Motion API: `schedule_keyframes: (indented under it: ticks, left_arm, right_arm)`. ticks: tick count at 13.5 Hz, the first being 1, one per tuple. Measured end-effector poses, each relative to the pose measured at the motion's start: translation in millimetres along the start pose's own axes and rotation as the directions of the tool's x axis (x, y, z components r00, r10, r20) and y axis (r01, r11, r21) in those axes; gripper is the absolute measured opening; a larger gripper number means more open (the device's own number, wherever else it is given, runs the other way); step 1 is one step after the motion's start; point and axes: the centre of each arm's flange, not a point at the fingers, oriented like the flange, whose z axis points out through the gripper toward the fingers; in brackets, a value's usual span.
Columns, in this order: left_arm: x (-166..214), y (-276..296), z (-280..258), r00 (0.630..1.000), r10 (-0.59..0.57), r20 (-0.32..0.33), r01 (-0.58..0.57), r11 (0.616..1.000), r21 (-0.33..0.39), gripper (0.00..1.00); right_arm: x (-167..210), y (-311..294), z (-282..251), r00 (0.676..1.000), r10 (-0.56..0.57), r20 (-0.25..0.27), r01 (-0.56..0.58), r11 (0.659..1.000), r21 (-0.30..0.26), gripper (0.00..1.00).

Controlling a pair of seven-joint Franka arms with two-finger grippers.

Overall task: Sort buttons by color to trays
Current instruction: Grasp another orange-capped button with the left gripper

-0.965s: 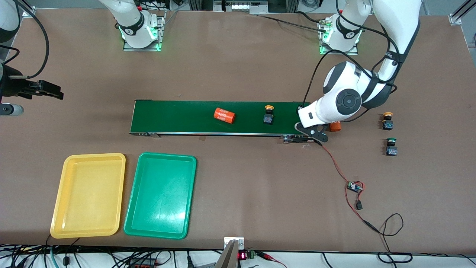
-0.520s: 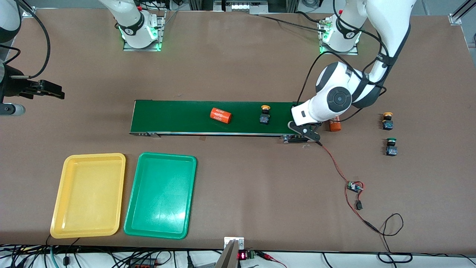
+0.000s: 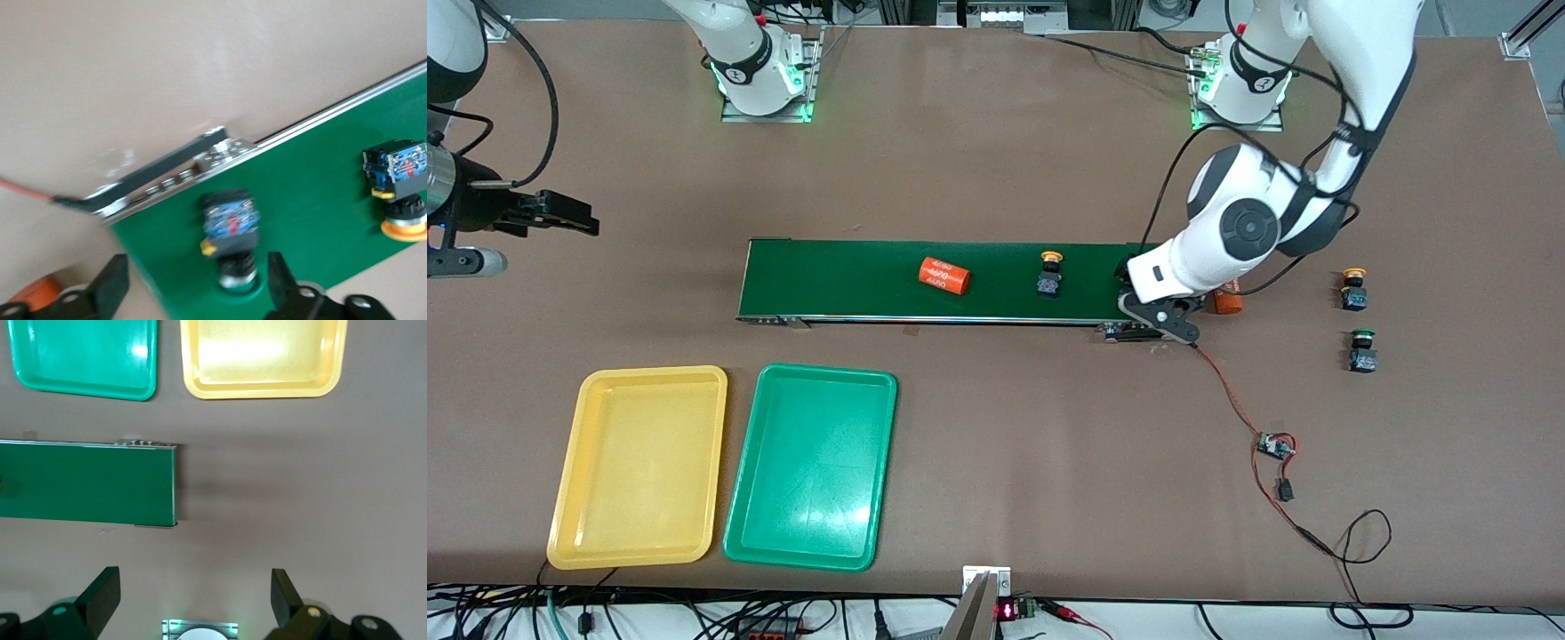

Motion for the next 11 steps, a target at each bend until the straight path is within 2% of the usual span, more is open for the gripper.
schedule_keyframes:
  ticks: [3,6,8,11]
  left_arm:
    - [-25,-124,-42,0.979,-0.203,-0.022,0.203,0.979,0.001,1.00]
    - [-61,-228,-39,0.937,-0.350,-0.015,0.350,0.937,-0.011,1.00]
    - [-73,-263,-33,0.937,-0.349,-0.030,0.350,0.935,0.058,1.00]
    - [-87,-322,-15,0.938,-0.332,-0.103,0.344,0.928,0.145,1.00]
  right_arm:
    - [-3,-2,3,1.000,-0.002,0.008,0.002,1.000,0.008,1.00]
    - [-5,-5,4,1.000,-0.008,0.009,0.008,1.000,0.008,1.00]
    - [-6,-18,3,1.000,0.002,0.007,-0.002,1.000,0.005,1.00]
    - [-6,-44,3,1.000,0.008,0.002,-0.008,1.000,0.006,1.00]
